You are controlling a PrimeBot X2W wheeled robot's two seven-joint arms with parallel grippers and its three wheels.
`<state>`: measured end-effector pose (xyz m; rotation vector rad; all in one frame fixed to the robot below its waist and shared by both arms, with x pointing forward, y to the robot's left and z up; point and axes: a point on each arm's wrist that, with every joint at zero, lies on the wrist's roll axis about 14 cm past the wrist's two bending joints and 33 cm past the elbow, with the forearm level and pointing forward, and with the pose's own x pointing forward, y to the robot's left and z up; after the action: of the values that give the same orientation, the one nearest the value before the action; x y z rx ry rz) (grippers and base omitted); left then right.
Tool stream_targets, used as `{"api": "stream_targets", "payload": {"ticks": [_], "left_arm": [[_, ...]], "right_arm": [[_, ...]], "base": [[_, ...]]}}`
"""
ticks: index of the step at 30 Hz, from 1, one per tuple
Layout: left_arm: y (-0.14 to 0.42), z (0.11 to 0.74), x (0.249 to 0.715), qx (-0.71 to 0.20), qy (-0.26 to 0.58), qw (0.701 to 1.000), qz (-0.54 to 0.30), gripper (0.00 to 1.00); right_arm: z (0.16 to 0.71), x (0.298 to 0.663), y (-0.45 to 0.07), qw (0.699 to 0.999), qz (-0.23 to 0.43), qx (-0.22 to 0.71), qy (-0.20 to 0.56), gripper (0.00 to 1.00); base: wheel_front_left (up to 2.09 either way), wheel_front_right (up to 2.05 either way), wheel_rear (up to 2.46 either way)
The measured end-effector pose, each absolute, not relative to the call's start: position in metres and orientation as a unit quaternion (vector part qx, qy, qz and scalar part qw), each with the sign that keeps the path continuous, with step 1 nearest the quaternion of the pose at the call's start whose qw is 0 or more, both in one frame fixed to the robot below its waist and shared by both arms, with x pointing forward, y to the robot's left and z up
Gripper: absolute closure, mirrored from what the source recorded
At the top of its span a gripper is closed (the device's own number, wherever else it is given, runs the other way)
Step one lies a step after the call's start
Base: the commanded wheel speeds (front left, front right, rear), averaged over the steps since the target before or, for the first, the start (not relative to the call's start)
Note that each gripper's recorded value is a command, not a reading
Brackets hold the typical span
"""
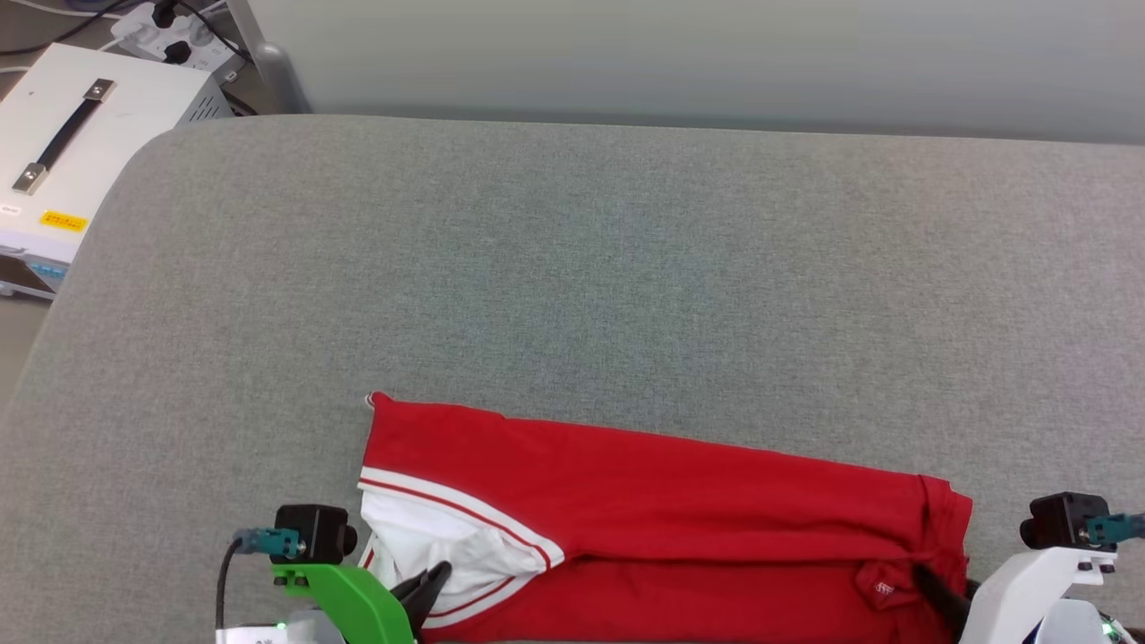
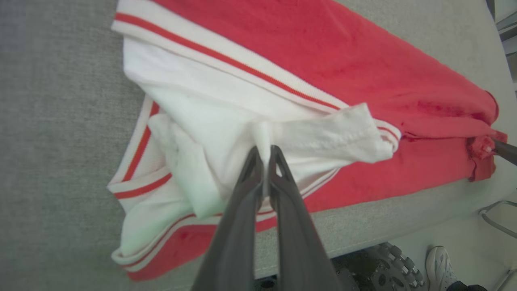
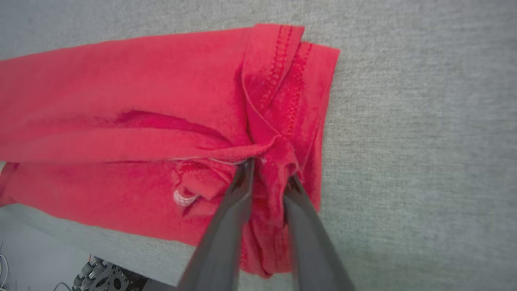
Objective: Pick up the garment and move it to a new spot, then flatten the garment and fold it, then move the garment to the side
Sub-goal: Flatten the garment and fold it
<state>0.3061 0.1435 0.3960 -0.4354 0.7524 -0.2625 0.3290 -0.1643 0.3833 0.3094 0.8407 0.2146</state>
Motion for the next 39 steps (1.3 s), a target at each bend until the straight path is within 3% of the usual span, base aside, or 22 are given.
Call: {"api": "stream_targets", "payload": {"ticks": [1, 8, 17, 29, 39], "left_arm": [[0.142, 0.393, 0.305, -0.213, 0.367, 0.897, -0.126, 0.00], [0.142, 0.406, 0.326, -0.206, 0.306, 0.921, -0.126, 0.00], [0.153, 0.487, 0.372, -0.162, 0.109, 0.974, -0.114, 0.00], [0.182, 0.548, 0.387, -0.118, -0.044, 0.991, -0.038, 0.00], [0.197, 0.551, 0.382, -0.110, -0.059, 0.992, 0.008, 0.00]], "right_arm": [[0.384, 0.331, -0.164, 0.900, 0.100, 0.152, 0.396, 0.00], [0.405, 0.344, -0.163, 0.928, 0.089, 0.164, 0.324, 0.00], [0.440, 0.352, -0.181, 0.948, 0.074, 0.146, 0.272, 0.00], [0.428, 0.348, -0.205, 0.929, 0.056, 0.101, 0.350, 0.00], [0.385, 0.347, -0.175, 0.890, 0.092, 0.117, 0.430, 0.00]], "base": [[0.00, 0.00, 0.00], [0.00, 0.00, 0.00], [0.00, 0.00, 0.00], [0.00, 0.00, 0.00], [0.00, 0.00, 0.00]]}}
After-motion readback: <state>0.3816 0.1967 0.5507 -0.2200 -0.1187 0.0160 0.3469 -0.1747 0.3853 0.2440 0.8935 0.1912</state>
